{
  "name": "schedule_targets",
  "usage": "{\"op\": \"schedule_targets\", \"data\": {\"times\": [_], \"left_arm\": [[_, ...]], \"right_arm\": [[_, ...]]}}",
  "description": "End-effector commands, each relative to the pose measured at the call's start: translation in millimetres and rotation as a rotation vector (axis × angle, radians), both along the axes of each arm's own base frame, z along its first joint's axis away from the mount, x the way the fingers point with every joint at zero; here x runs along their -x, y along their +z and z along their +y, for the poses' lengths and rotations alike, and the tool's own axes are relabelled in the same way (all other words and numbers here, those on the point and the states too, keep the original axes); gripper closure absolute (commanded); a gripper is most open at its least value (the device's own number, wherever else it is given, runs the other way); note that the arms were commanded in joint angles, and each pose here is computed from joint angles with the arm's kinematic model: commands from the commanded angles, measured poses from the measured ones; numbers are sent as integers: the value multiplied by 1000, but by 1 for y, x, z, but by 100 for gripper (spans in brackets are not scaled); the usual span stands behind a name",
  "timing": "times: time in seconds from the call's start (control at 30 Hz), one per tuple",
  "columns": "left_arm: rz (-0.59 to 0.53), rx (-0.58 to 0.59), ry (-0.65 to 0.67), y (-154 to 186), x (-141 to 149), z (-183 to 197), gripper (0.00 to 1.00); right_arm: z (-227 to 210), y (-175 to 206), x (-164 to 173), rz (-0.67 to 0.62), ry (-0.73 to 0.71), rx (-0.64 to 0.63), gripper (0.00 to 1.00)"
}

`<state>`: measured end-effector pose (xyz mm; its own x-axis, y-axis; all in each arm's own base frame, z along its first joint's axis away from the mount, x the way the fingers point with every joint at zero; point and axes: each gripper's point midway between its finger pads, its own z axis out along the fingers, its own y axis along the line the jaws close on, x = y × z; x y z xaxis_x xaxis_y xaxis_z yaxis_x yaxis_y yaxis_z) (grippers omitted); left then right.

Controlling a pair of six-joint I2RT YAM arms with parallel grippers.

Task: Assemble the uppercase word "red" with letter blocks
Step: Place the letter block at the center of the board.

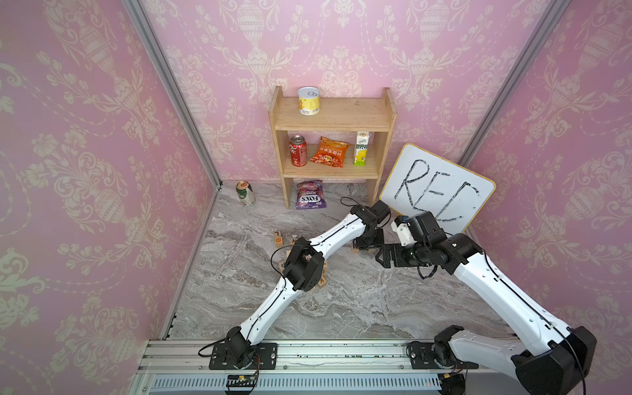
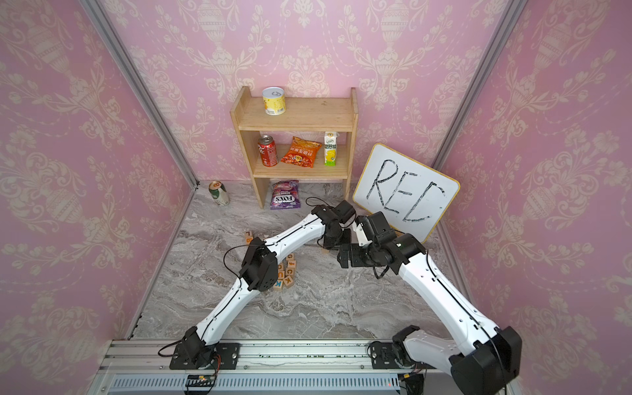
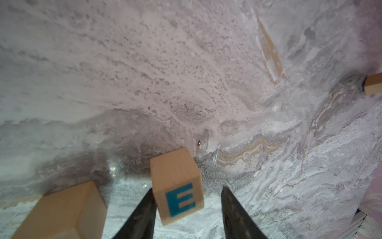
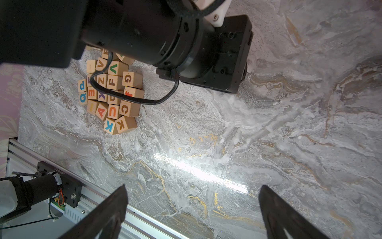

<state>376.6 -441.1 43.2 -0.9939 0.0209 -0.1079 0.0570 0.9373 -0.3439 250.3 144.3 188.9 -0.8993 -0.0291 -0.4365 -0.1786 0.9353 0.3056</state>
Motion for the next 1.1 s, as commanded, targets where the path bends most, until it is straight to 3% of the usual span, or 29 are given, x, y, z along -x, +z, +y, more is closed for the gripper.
{"op": "schedule_targets", "data": {"times": [0.0, 0.3, 0.37, 0.5, 0.57, 1.07], "left_arm": [[5, -6, 4, 0, 1, 1, 48], [14, -53, -5, 5, 9, 12, 46], [17, -66, -4, 4, 12, 16, 42], [19, -58, -11, 7, 18, 17, 19], [24, -57, -14, 8, 22, 19, 15], [-45, -9, 3, 46, 49, 38, 14]], "right_arm": [[-1, 0, 3, -5, 8, -4, 0], [1, 3, 0, -12, 13, -10, 0], [1, 4, -1, -14, 13, -11, 0], [1, 5, -1, -20, 8, -19, 0], [1, 7, -1, -25, 5, -24, 0], [-3, 15, 15, -53, -18, -70, 0]]}}
